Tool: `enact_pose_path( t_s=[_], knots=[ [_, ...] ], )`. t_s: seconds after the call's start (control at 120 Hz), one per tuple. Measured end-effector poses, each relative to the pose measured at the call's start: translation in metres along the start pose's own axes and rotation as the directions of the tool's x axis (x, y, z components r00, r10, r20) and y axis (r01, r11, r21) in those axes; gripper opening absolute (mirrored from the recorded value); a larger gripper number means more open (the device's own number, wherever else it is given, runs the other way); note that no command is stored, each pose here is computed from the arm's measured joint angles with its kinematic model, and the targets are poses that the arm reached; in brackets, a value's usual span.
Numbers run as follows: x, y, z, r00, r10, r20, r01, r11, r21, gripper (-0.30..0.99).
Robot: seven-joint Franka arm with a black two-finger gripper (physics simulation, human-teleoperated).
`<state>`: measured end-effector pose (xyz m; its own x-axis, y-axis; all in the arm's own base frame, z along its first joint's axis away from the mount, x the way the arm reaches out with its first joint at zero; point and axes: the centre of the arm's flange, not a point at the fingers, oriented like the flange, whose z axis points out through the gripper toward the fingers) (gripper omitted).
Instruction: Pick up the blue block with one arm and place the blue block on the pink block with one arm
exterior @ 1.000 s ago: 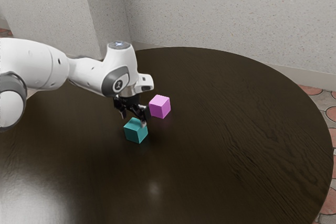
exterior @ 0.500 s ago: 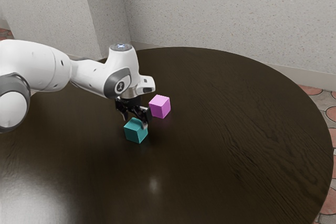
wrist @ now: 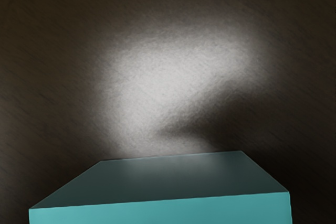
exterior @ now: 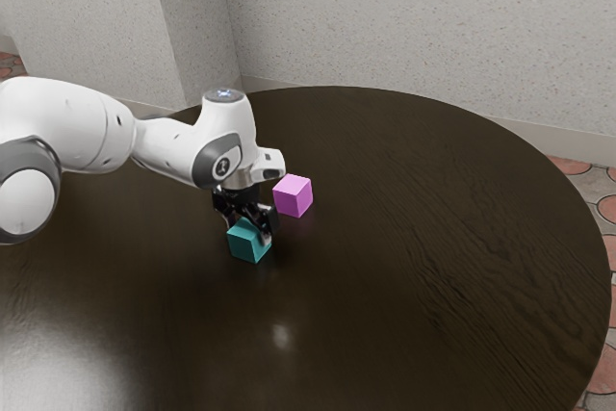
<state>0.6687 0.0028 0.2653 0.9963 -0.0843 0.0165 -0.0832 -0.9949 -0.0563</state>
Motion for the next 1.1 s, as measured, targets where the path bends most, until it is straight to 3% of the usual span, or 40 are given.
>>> enact_pose_path(
  t_s=[0.108, 0.4, 0.692, 0.875, 1.1],
  knots=[
    [0.0, 0.0, -0.001, 1.0, -0.005, -0.002, 0.005, 1.0, -0.005, 0.67],
    [-0.001, -0.007, 0.0, 1.0, -0.02, -0.002, 0.02, 1.0, -0.01, 0.45],
    [0.0, -0.008, -0.011, 0.999, -0.032, -0.012, 0.032, 0.999, -0.013, 0.37],
    [0.001, -0.01, -0.057, 0.998, -0.043, -0.042, 0.043, 0.999, -0.009, 0.34],
    [0.033, -0.019, -0.135, 0.991, -0.06, -0.121, 0.06, 0.998, -0.001, 0.33]
  ],
)
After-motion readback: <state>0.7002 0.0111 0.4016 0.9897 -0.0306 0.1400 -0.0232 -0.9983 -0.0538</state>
